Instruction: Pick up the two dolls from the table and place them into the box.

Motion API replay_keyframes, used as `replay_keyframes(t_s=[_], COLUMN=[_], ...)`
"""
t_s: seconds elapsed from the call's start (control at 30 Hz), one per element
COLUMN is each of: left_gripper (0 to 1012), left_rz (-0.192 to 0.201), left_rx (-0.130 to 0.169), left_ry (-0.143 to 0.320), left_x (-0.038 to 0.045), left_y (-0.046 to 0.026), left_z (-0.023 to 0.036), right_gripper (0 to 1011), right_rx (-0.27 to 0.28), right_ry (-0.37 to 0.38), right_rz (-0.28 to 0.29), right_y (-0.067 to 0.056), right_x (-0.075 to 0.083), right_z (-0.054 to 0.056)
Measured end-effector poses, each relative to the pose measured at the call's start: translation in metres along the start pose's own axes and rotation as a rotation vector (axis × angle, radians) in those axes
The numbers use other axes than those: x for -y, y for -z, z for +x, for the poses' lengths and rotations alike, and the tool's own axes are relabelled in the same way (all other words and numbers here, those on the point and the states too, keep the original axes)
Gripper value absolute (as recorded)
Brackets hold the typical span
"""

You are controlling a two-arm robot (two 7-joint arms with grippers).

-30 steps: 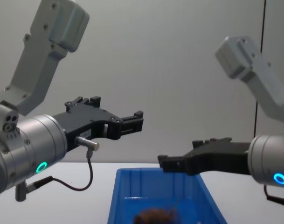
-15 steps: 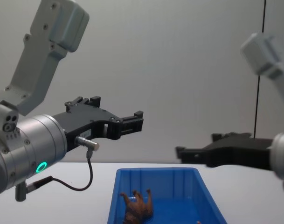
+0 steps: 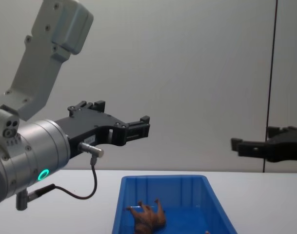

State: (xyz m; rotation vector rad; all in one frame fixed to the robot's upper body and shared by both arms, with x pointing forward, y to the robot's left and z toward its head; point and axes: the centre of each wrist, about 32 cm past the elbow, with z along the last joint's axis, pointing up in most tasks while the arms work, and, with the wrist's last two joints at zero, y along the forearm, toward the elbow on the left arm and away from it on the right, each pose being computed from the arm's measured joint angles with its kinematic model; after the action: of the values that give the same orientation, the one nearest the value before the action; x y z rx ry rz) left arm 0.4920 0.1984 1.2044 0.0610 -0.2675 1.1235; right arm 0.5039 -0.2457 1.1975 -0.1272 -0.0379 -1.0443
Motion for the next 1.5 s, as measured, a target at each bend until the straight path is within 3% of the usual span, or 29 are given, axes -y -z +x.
replay_keyframes(t_s=[0.3, 0.5, 0.8, 1.0, 1.13, 1.33, 1.5], left_gripper=[1001, 1001, 1001, 1001, 1001, 1001, 1001], left_rz=[0.004, 0.027, 0.103, 0.174, 0.208, 0.251, 0.291], left_rx=[0.009, 0.019, 0.008, -0.022, -0.040, -0.069, -0.090], left_ry=[0.001, 0.003, -0.008, -0.002, 0.006, 0.015, 0.021], left_x=[-0.0010, -0.0069, -0.0290, -0.0494, -0.0585, -0.0692, -0.0754], left_y=[0.0003, -0.0003, 0.0026, 0.0102, 0.0161, 0.0254, 0.0373], left_z=[0.0008, 0.0020, 0.0031, 0.0045, 0.0054, 0.0062, 0.0082], right_gripper=[1001, 1001, 1001, 1001, 1001, 1001, 1001], right_rx=[0.004, 0.007, 0.009, 0.009, 0.010, 0.010, 0.010], right_ry=[0.019, 0.025, 0.030, 0.033, 0.034, 0.035, 0.035], right_rz=[0.020, 0.029, 0.035, 0.038, 0.039, 0.039, 0.040], right_y=[0.003, 0.004, 0.004, 0.005, 0.005, 0.005, 0.005], right_x=[0.010, 0.014, 0.016, 0.018, 0.018, 0.019, 0.019], right_z=[0.016, 0.022, 0.027, 0.029, 0.029, 0.030, 0.030])
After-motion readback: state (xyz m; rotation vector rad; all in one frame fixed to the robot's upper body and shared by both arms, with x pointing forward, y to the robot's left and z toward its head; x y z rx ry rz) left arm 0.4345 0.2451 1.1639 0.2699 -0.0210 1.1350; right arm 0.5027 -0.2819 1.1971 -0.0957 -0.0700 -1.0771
